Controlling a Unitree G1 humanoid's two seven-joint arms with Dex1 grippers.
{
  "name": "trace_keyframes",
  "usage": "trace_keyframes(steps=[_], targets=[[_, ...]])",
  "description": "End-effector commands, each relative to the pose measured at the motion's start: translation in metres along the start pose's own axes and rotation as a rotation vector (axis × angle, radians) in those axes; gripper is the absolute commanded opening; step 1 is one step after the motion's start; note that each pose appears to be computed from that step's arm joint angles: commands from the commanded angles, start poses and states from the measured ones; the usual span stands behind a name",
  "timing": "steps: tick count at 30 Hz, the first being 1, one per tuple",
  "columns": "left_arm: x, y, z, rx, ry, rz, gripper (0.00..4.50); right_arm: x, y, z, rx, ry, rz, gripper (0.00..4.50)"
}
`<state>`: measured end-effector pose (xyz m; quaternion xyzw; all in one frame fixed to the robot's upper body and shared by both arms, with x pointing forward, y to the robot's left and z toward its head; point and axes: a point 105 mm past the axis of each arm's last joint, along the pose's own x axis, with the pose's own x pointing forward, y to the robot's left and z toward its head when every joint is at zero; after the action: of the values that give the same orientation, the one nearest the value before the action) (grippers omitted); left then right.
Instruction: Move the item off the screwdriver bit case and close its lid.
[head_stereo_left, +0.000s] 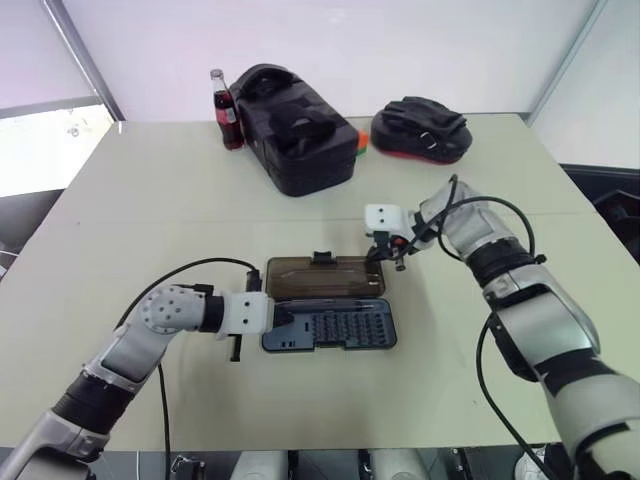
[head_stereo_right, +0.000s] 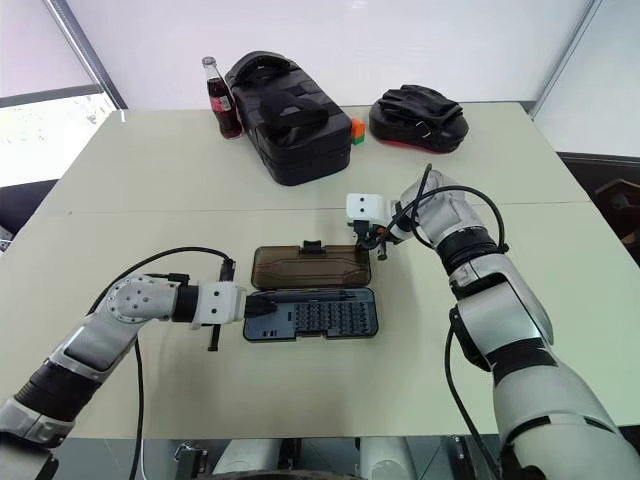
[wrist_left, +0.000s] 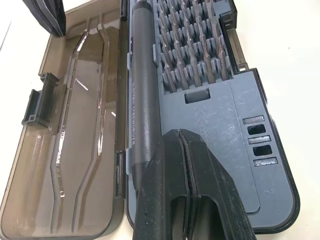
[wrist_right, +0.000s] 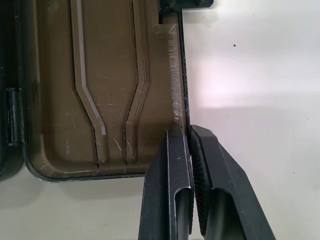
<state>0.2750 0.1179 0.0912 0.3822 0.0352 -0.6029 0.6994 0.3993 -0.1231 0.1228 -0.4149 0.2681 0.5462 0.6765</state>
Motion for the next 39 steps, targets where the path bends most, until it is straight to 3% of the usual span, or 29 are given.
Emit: trace_keyframes(steps=[1, 13, 23, 33, 39], targets=[[-0.001, -0.008, -0.016, -0.047, 0.062, -0.027, 0.00, -0.003, 0.001, -0.018, 0.042, 0.040, -0.018, 0.02], [0.001, -0.007, -0.015, -0.020, 0.053, 0.008, 0.00, -0.045, -0.004, 0.015, 0.025, -0.098, -0.110, 0.02], [0.001, 0.007, -0.007, -0.032, 0.010, 0.072, 0.00, -0.062, -0.001, 0.021, 0.038, -0.125, -0.161, 0.02], [-0.016, 0.014, 0.050, -0.301, -0.213, 0.085, 0.00, -0.062, -0.001, 0.022, -0.005, -0.133, -0.186, 0.02], [-0.043, 0.035, 0.073, -0.544, -0.356, 0.113, 0.00, -0.062, 0.000, 0.018, -0.023, -0.128, -0.185, 0.02]])
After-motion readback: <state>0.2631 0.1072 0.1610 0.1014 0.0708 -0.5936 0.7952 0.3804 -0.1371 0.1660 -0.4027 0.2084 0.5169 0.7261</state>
